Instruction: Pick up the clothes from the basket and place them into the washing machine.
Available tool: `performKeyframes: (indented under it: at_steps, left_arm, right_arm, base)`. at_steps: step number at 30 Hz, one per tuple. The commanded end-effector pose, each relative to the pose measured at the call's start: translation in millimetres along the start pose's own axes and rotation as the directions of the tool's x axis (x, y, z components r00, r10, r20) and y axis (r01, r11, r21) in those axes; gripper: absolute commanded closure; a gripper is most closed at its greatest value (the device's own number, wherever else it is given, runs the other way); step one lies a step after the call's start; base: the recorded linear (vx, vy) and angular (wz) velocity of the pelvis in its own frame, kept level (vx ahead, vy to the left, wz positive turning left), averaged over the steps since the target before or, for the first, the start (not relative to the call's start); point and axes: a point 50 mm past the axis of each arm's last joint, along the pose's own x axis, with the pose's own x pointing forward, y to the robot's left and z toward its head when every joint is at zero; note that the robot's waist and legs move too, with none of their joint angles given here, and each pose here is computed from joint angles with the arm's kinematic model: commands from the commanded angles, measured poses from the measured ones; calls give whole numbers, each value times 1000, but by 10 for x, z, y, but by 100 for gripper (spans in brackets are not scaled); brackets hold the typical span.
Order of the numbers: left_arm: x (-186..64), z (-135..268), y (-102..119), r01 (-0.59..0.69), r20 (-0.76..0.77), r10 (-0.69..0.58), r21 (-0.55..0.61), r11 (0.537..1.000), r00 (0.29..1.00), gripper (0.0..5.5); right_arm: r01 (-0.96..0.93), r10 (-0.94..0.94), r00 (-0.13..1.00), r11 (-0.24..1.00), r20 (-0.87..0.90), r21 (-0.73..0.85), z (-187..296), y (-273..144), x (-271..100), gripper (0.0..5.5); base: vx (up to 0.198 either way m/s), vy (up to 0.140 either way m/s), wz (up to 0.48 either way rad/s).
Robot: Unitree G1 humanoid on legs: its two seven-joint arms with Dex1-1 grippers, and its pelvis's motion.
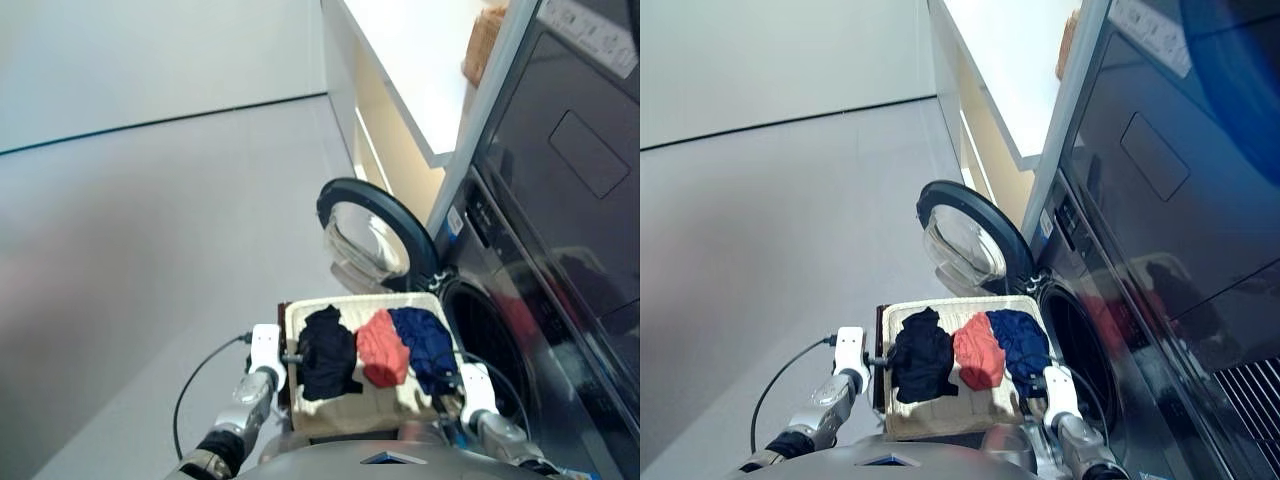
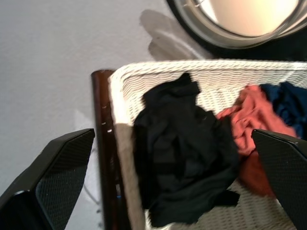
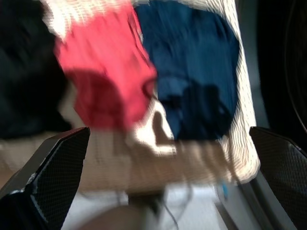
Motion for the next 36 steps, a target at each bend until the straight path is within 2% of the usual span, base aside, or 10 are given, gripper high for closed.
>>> performKeyframes:
  at_steps: [1,9,14,23,28,30,36]
  left_arm:
    - [149,572,-12,8,186,-18,53,999,982,0]
    - [254,1129,-264,17,351,-69,149,989,934,0]
    - [303,1416,-373,-16,431,-44,134,991,902,0]
    - [397,1811,-446,-134,508,35,159,978,860,0]
    - [446,1980,-370,-221,528,125,123,968,840,0]
    - [459,2073,-260,-287,534,201,81,955,821,0]
    - [451,2218,-53,-363,532,311,-7,932,787,0]
  right_arm:
    - [-67,70,971,998,227,-20,634,165,148,0]
    - [-160,236,798,970,554,-184,1539,573,-28,0]
    - [-180,312,635,949,707,-258,2050,847,-231,0]
    - [-205,409,403,912,819,-355,2506,1255,-578,0]
    - [-244,449,294,889,844,-388,2654,1423,-752,0]
    - [-255,452,252,884,856,-391,2699,1462,-823,0]
    - [-297,439,226,881,870,-367,2684,1449,-899,0]
  base:
    - [-84,-35,-44]
    - [-76,-53,-55]
    - [-27,-9,-27]
    - [-78,-14,91]
    - [-63,-6,78]
    - [0,0,0]
    - [0,0,0]
